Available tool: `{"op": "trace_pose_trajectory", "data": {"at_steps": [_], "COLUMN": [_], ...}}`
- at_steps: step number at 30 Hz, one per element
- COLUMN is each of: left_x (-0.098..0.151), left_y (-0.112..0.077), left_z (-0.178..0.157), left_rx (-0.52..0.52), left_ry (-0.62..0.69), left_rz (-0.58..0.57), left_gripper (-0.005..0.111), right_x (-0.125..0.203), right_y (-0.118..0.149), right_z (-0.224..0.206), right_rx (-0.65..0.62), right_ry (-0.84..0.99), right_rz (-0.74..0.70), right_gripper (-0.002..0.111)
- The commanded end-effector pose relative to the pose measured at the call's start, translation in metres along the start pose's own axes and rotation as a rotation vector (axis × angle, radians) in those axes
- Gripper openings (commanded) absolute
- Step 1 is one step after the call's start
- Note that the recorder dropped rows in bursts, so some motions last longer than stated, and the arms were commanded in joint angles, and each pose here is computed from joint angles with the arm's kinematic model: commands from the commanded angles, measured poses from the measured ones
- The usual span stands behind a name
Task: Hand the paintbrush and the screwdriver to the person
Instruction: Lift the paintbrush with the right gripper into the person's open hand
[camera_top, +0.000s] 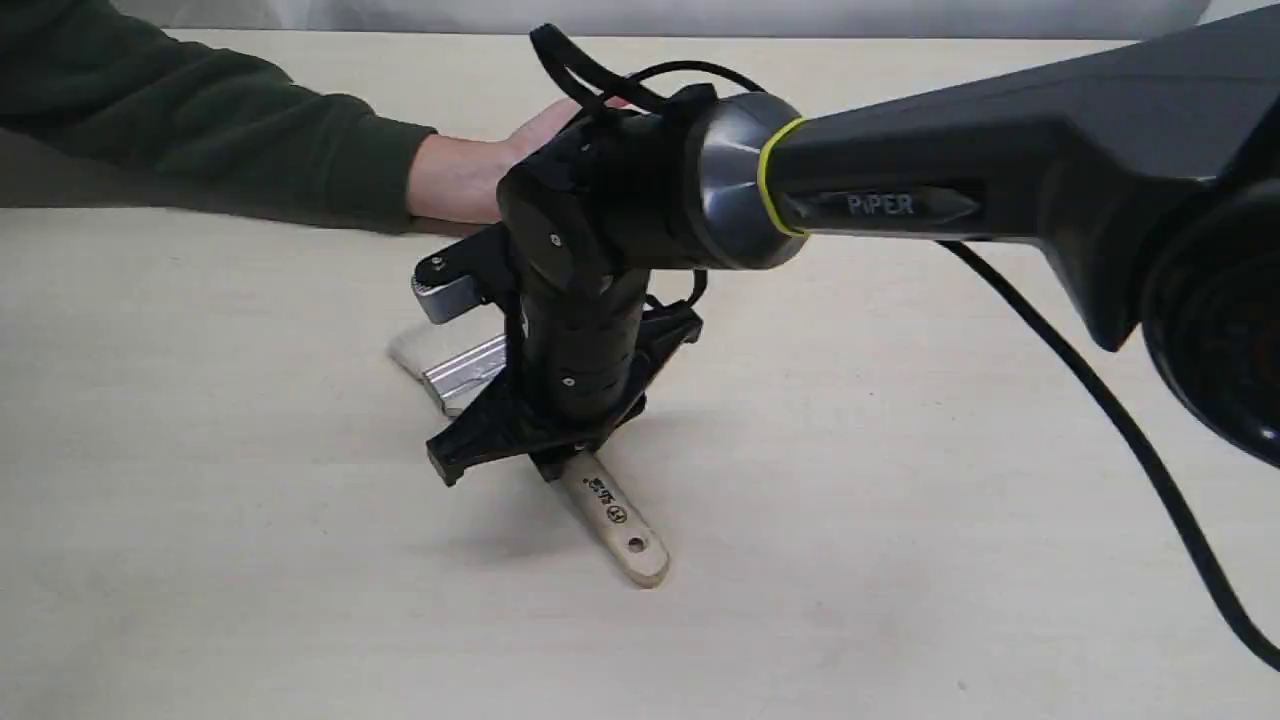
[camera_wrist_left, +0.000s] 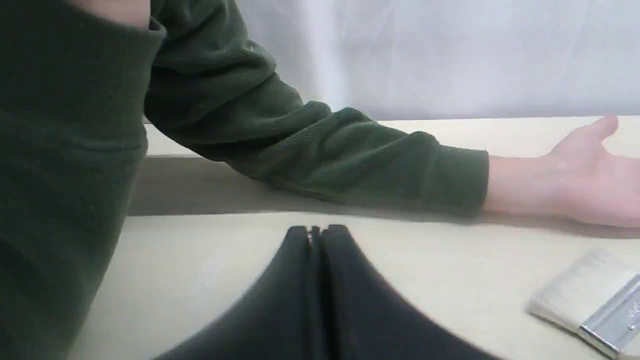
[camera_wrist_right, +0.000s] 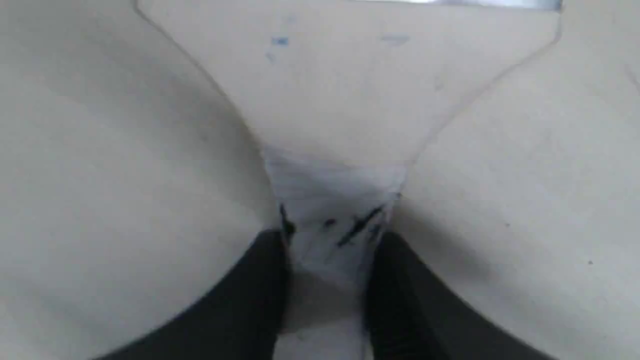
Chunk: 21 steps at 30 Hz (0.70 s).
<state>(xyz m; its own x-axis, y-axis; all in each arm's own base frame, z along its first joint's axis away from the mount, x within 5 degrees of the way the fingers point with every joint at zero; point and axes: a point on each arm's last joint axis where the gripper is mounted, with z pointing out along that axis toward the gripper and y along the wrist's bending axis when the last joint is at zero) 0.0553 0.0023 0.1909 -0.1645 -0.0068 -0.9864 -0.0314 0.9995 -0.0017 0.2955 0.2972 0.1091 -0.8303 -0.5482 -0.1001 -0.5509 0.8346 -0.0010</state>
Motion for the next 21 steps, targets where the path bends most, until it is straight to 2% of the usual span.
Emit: {"op": "trace_pose_trajectory", "data": {"at_steps": [1, 7, 13, 18, 21], "left_x": [0.0, 0.0, 0.0, 0.0, 0.0], "left_y": [0.0, 0.0, 0.0, 0.0, 0.0], "left_z": [0.0, 0.0, 0.0, 0.0, 0.0], "left_rx": [0.003, 0.003, 0.003, 0.003, 0.003], "left_ry": [-0.004, -0.004, -0.004, -0.004, -0.001], "left_rz": [-0.003, -0.003, -0.003, -0.003, -0.005], "left_gripper": [0.0, 0.0, 0.0, 0.0, 0.0], "right_x": [0.012, 0.005, 0.002, 0.004, -0.001], "right_y": [-0.002, 0.005, 0.005, -0.002, -0.02], "right_z": [0.021, -0.012, -0.082, -0.132, -0.149], "right_rx": [0.014, -0.073, -0.102, -0.059, 0.011], "right_ry": [0.099, -0.007, -0.193, -0.352, -0.452], "right_rz": [-0.07, -0.117, -0.146, -0.163, -0.095], "right_gripper": [0.004, 0.004, 0.004, 0.004, 0.004]}}
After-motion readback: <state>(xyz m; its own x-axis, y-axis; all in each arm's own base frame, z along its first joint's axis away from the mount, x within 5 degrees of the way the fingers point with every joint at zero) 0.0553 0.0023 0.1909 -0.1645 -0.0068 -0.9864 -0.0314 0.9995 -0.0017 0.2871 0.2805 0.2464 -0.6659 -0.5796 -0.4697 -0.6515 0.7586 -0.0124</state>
